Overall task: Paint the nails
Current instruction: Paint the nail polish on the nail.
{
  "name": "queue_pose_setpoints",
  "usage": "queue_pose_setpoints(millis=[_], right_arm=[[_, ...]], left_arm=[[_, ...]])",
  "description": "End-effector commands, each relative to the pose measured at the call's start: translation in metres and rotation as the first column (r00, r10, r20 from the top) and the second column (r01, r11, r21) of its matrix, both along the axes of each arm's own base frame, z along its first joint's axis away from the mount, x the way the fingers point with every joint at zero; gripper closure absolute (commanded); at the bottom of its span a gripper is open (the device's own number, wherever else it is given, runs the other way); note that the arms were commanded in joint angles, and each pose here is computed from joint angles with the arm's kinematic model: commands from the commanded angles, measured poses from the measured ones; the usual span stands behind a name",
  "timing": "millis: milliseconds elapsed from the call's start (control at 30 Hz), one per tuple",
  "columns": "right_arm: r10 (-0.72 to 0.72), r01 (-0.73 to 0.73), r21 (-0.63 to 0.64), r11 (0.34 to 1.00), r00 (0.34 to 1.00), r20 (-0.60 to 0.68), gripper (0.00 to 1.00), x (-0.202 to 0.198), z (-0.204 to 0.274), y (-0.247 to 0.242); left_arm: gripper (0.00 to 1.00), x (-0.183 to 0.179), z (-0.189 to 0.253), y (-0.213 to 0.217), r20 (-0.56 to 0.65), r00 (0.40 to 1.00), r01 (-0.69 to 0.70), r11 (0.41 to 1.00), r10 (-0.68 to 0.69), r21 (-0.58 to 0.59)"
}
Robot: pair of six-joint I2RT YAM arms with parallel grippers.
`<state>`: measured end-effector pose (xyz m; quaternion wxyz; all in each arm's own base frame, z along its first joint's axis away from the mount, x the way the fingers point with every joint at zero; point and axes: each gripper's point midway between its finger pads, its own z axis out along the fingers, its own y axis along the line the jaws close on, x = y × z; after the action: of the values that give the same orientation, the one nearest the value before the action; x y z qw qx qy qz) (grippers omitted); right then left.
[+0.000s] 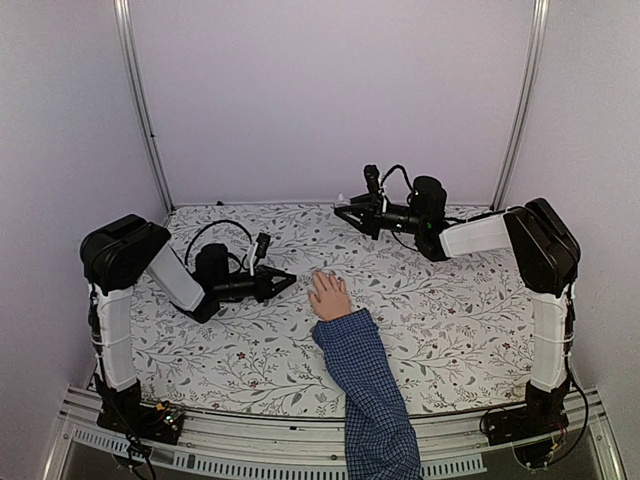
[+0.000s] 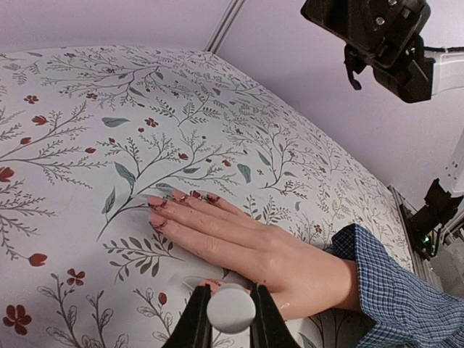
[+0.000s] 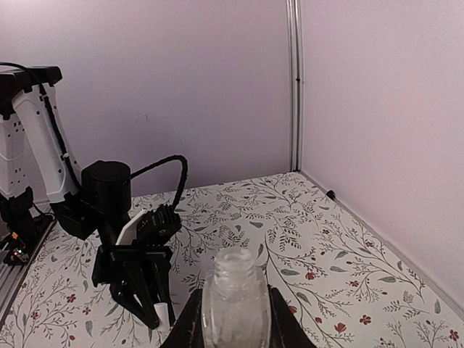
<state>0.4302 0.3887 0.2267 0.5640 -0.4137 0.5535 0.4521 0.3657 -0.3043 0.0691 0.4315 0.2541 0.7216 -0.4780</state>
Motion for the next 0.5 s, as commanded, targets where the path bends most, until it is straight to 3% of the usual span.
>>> queue_pose_setpoints(millis=[0, 467], right_arm=[[-0.015, 0.015, -0.006, 1.000, 1.000, 0.007, 1.00, 0.0031, -0.0052, -0.0002], [-0.012, 0.013, -0.013, 1.000, 1.000, 0.012, 1.00, 0.0025, -0.0069, -0.0002]], left_arm=[[1.00, 0.0003, 0.0004, -0.0079, 0.028, 0.999, 0.019, 0.999, -0.020, 0.027], [1.00, 0.0002, -0.0015, -0.0144, 0.031, 0.999, 0.042, 0.999, -0.043, 0.031]])
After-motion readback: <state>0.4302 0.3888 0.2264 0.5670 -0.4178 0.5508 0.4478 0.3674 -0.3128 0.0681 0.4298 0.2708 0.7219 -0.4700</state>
